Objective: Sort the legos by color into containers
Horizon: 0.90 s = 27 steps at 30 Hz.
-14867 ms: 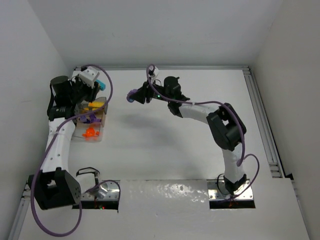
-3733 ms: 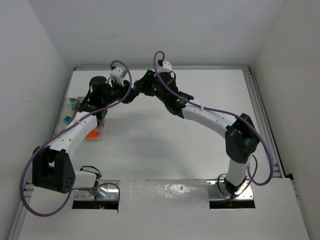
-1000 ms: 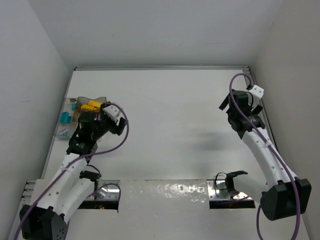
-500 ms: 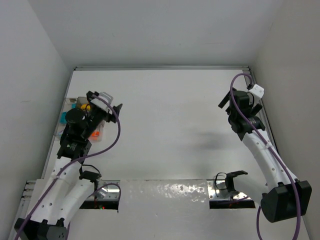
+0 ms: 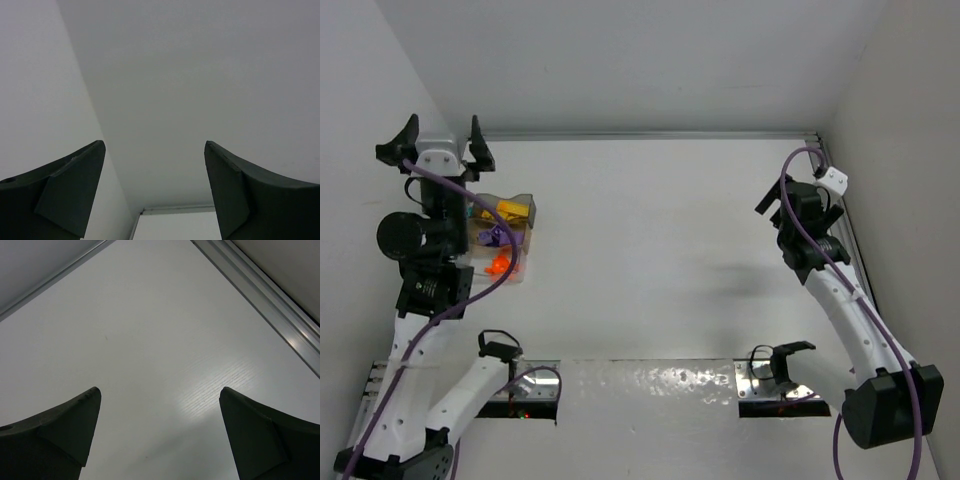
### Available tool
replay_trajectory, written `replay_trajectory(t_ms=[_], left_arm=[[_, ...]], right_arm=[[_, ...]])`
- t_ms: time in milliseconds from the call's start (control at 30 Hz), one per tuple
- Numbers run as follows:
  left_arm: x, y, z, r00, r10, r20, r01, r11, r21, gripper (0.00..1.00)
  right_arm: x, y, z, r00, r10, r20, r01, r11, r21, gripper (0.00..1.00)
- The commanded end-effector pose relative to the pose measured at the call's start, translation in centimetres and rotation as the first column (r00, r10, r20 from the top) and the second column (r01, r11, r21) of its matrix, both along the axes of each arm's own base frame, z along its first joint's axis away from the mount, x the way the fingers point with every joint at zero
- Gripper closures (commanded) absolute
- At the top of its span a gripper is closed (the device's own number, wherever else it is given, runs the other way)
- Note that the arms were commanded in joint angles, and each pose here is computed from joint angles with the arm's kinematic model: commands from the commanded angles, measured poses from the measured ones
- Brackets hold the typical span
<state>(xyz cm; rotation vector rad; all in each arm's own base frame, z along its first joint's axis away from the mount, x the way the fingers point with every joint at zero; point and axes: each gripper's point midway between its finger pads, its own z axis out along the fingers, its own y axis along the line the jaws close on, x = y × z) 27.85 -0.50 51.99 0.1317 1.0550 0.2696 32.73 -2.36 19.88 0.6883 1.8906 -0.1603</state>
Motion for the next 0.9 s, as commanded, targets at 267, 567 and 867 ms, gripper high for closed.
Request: replay_trajectory(t_ms=[267,567,867], left_arm=[[-1.7,9.6,-0.9,0.87,0.477,-0.124,-0.49,0.865,-0.108,0.19],[-7.3,16.7,2.5,0.605,0.79,-0.095,-0.796,0.601,-0.071,0.18],[-11.8,20.7,0.4,0.365,0.919,-0.148,-0.93,0.368,-0.01,0.18]], right_arm=[[1.3,0.8,1.6,0.995,0.064,0.072,-0.063,0.998,-0.013,0.01],[3.3,2.2,1.4,0.986,0.133,0.101,-0.134,0.991,-0.006,0.01],[6.4,3.0,1.3,0.979,0.182,0.094,-0.179,0.983,-0.039,0.01]])
